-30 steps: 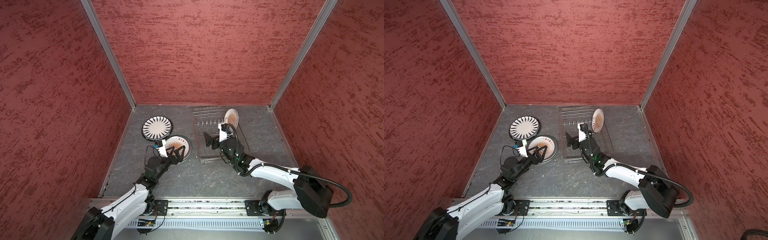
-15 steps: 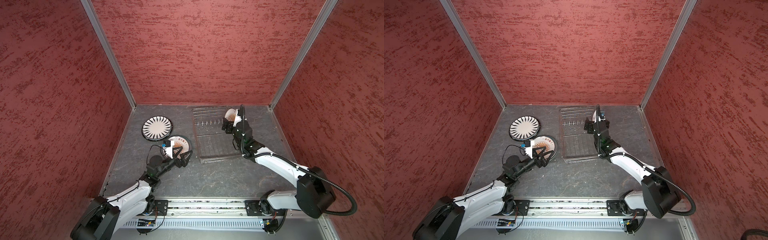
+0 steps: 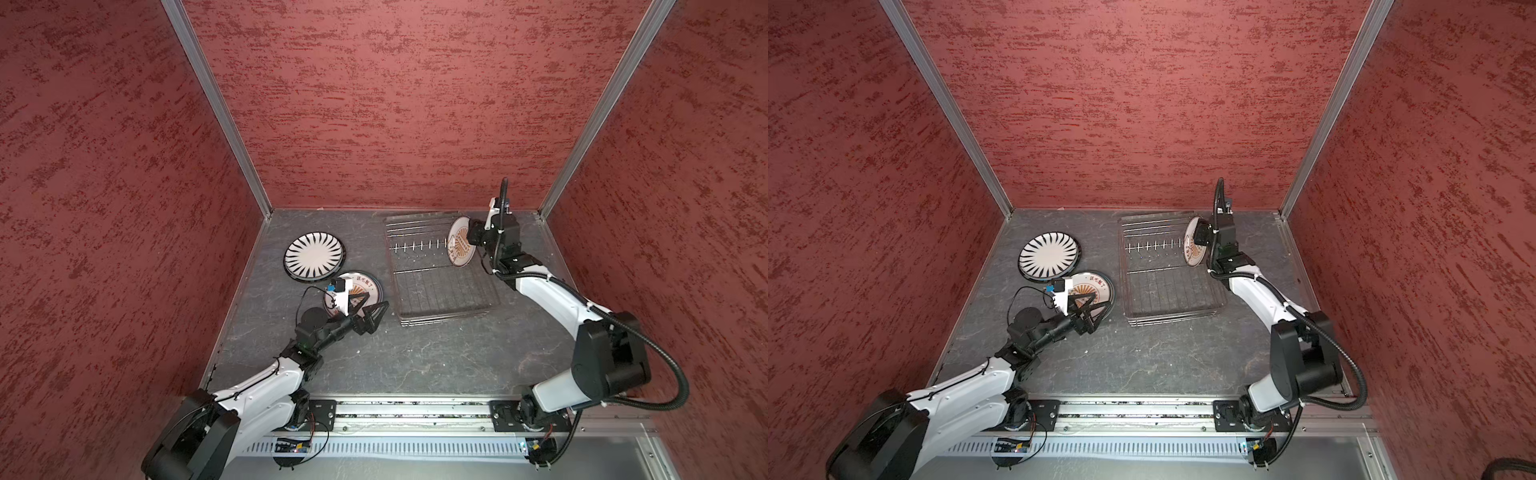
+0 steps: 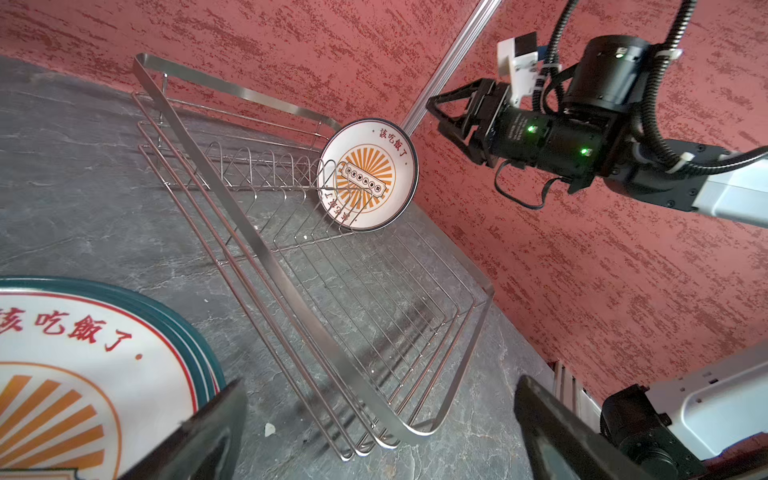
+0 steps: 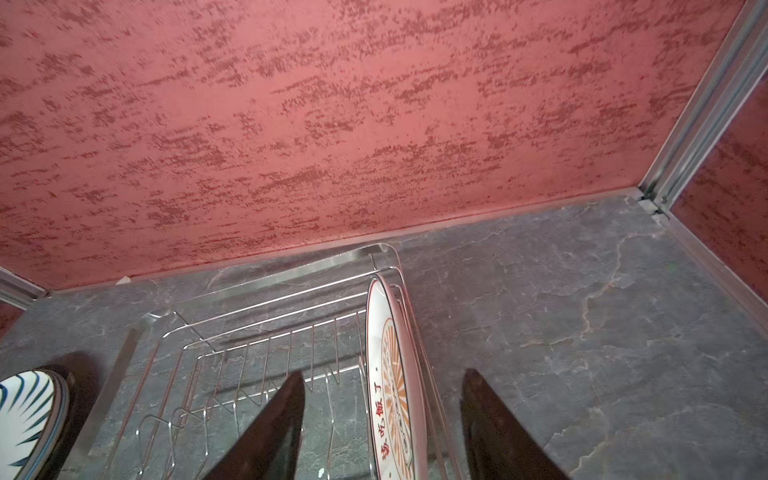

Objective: Unload the plates from the dish rack
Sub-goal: 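Grasp the top rim of the last sunburst plate in the rack with the right gripper, then lift the sunburst plate out of the rack and carry it toward the left gripper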

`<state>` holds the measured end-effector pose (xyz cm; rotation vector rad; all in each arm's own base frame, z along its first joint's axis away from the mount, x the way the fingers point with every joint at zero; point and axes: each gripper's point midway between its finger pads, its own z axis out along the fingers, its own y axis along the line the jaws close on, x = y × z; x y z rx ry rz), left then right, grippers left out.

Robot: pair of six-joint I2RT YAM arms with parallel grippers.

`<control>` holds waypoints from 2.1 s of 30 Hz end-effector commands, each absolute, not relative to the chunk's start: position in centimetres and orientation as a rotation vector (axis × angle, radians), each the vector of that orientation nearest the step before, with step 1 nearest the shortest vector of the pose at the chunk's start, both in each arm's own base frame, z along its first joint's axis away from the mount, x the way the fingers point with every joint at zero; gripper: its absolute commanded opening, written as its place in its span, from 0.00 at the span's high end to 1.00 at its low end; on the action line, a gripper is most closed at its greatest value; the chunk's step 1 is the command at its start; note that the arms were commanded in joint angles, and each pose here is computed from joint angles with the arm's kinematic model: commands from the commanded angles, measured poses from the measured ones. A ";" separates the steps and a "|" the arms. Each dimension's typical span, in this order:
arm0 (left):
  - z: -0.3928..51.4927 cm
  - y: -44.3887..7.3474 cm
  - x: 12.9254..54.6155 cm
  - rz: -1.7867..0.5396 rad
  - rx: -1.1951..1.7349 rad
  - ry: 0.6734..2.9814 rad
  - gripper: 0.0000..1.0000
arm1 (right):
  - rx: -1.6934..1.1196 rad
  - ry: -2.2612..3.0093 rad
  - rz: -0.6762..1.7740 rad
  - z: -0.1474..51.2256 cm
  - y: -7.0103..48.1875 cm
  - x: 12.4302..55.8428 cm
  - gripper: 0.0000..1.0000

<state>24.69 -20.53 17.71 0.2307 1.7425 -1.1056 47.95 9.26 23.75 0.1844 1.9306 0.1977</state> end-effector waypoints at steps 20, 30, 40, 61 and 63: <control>18.7 -20.7 24.1 -1.095 0.239 1.725 0.01 | 0.158 2.059 0.096 19.5 9.1 50.3 0.76; 18.5 -20.5 24.3 -1.085 0.228 1.730 0.01 | 0.158 2.107 -0.009 17.7 9.3 50.8 0.79; 18.4 -20.4 24.5 -1.074 0.212 1.733 0.01 | 0.171 2.129 -0.070 16.5 9.1 51.5 0.82; 18.3 -20.0 24.7 -1.059 0.187 1.734 0.01 | 0.161 1.974 -0.144 22.8 9.4 50.1 0.90; 18.4 -19.9 24.7 -1.053 0.182 1.729 0.01 | 0.168 1.941 -0.153 23.9 9.3 49.5 0.91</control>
